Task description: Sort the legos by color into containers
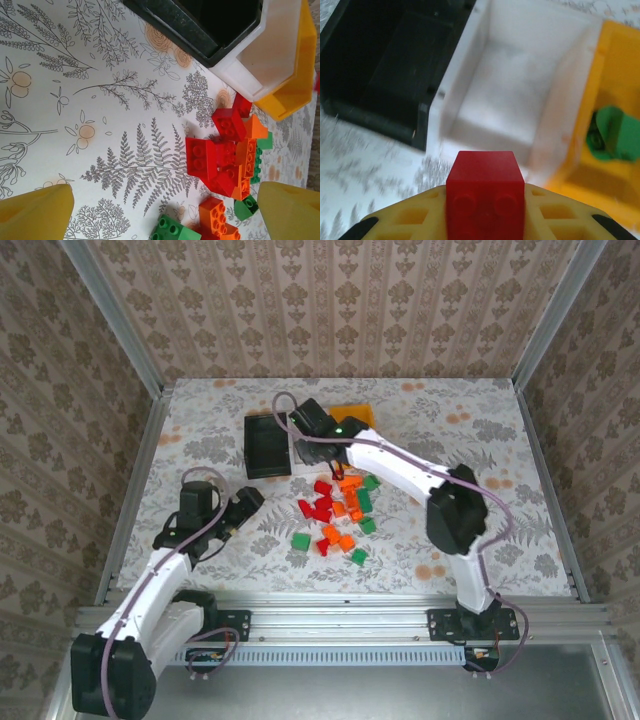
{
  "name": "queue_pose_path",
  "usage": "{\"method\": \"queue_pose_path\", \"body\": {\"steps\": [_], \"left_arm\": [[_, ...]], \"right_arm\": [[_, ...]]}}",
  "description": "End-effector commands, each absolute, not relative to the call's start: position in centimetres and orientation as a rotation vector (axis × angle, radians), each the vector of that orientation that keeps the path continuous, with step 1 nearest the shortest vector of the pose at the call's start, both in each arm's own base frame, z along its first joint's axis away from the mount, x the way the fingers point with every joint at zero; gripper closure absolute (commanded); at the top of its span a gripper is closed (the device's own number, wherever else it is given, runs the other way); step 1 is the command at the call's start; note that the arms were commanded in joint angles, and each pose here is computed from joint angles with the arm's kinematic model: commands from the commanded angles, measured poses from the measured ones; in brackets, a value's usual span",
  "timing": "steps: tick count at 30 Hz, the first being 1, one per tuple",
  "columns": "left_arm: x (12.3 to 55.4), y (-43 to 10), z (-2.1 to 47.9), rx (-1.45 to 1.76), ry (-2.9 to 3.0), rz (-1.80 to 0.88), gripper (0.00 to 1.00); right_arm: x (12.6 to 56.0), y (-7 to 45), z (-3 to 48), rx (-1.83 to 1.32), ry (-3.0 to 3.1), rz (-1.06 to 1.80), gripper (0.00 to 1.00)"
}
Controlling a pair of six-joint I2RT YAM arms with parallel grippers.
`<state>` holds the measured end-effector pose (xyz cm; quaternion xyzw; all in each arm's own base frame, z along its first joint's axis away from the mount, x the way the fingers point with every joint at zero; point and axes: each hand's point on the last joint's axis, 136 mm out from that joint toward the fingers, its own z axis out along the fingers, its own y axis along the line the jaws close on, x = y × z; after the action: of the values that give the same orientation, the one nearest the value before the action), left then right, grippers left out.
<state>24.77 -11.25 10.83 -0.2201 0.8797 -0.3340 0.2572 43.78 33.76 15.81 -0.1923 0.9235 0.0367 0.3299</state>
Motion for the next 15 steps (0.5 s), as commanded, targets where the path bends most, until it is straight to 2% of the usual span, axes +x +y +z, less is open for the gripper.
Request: {"method": "queue_pose_path", "body": {"steps": [1,7,13,15], "left_arm": [[23.6,-11.6,10.5,-0.571,2.418,-0.948,0.04],[23.4,-11.6,10.5,-0.555,2.429,-0.945,0.04],[23.4,-11.8,10.7,-0.542,2.434,-0.952,0.04],[23.4,-11.8,10.8,-0.546,2.431,-0.956,0.04]], "right_arm": [[46.5,32.6,13.3,-0.529,2.451,-0.047,0.67],[48.9,34.2,12.4,-0.55,2.466,-0.041,0.63],[49.2,34.2,12.2,-0.559,2.468,-0.054,0.51],[49.1,34.4,13.1,-0.556,2.456,-0.035,0.5]]}}
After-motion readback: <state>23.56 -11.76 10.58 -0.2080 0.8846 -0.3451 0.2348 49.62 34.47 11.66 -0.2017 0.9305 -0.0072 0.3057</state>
